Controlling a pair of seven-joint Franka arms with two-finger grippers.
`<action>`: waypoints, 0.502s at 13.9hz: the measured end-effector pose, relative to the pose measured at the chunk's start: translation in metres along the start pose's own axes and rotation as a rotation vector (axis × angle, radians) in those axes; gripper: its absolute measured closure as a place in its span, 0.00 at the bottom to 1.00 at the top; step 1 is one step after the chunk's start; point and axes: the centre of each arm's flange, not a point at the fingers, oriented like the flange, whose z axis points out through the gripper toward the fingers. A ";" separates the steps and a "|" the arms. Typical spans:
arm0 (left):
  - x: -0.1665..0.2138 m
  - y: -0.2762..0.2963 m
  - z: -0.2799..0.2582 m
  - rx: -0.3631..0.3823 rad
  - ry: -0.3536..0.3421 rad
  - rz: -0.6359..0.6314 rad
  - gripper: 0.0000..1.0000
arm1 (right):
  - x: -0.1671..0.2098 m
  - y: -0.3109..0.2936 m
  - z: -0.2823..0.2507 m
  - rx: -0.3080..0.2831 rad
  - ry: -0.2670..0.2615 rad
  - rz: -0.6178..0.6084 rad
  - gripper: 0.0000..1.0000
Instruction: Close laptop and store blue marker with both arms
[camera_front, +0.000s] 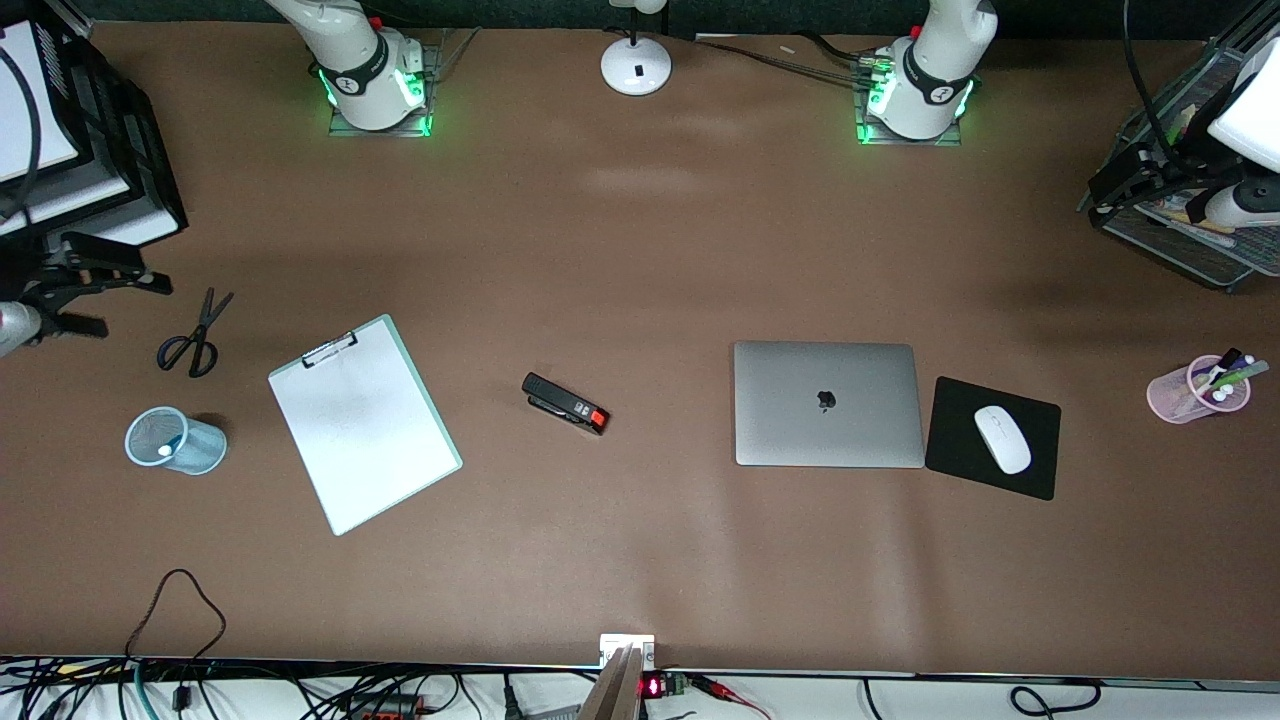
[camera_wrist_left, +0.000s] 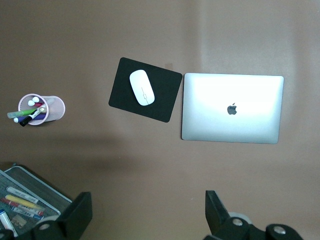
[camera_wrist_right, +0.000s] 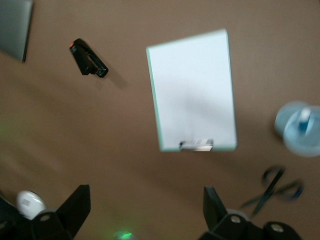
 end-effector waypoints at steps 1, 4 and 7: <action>0.000 0.000 0.000 0.000 0.000 0.000 0.00 | -0.003 0.002 0.001 -0.019 -0.026 0.085 0.00; 0.000 0.000 0.000 0.000 0.000 0.001 0.00 | -0.016 0.005 -0.007 -0.163 -0.063 0.209 0.00; 0.001 0.001 0.001 0.000 0.000 0.002 0.00 | -0.025 -0.021 -0.006 -0.244 -0.060 0.287 0.00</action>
